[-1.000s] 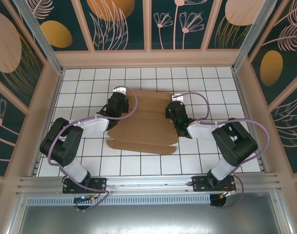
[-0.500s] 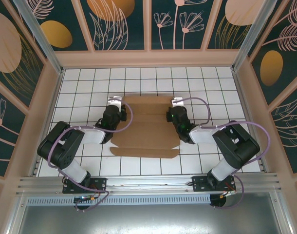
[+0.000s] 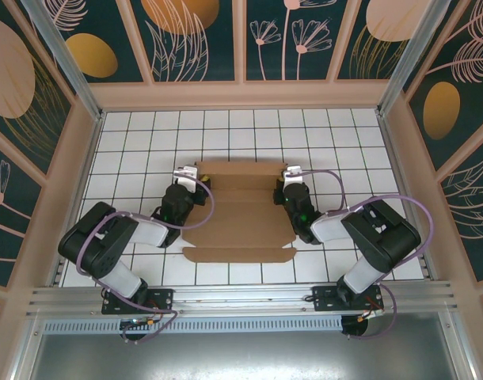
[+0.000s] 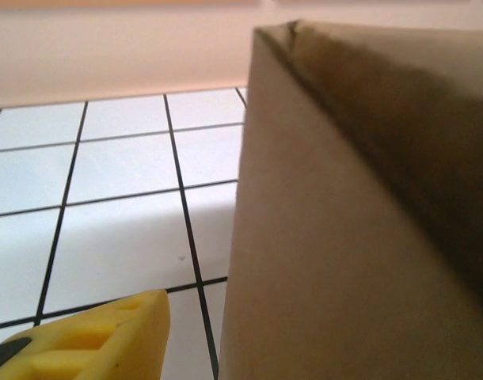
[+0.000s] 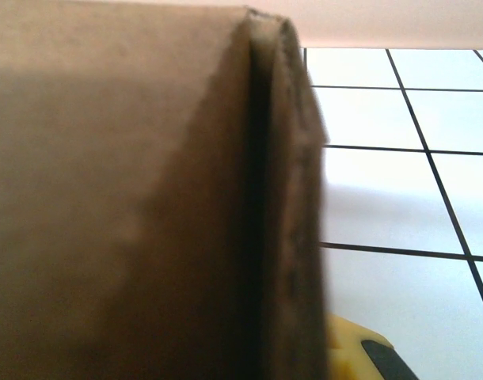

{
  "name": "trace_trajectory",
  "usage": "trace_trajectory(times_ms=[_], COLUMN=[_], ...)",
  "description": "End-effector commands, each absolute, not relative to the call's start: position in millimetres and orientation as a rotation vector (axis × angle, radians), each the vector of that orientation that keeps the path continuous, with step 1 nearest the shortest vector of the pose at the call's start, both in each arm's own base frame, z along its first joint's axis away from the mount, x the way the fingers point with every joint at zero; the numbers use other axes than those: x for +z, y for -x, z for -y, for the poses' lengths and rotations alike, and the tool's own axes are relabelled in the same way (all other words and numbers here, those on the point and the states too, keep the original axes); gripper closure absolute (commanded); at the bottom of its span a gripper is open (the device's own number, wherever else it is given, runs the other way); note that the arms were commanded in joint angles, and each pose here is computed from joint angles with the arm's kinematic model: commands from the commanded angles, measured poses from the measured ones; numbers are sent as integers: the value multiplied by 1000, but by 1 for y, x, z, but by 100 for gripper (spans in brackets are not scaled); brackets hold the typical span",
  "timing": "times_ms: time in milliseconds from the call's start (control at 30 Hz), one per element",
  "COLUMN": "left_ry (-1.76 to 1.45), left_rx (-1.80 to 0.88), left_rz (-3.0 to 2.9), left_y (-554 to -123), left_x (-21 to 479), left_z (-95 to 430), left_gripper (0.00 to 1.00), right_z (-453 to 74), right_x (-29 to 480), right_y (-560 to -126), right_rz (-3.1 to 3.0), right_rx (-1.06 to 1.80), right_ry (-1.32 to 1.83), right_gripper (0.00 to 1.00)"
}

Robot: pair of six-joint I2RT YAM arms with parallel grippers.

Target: Fold the paper box

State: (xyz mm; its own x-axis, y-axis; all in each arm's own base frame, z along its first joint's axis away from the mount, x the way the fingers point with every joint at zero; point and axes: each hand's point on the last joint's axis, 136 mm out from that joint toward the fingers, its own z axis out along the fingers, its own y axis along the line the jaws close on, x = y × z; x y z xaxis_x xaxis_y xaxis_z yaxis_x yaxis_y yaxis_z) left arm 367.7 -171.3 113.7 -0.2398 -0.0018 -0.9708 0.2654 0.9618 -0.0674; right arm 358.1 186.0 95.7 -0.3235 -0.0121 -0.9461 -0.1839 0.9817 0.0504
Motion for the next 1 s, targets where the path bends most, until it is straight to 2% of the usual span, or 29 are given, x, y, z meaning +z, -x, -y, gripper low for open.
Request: trace_trajectory(times_ms=[0,167,367,700,900,967], left_ry=[-159,-112,-102,-114,-104,-101], left_rx=[-322,-352,-383,-394,-338,-334], left_rz=[-1711,-1685,-1676,-1708,-1704,-1697], left_y=[-364,-358,-353,-360,-369,-371], left_x=[138,139,138,121,121,123], left_z=[173,167,167,175,172,172], left_gripper=[44,42,50,78,100,100], right_z=[-192,-191,-186,-191,-195,-197], right_x=[123,126,135,142,148,148], right_y=[-366,-368,-369,-369,-367,-367], right_rz=[-1825,-1824,-1809,-1804,-1800,-1804], right_rx=[210,203,197,239,259,258], right_ry=[76,70,47,60,63,64], right_gripper=[100,100,100,100,100,100])
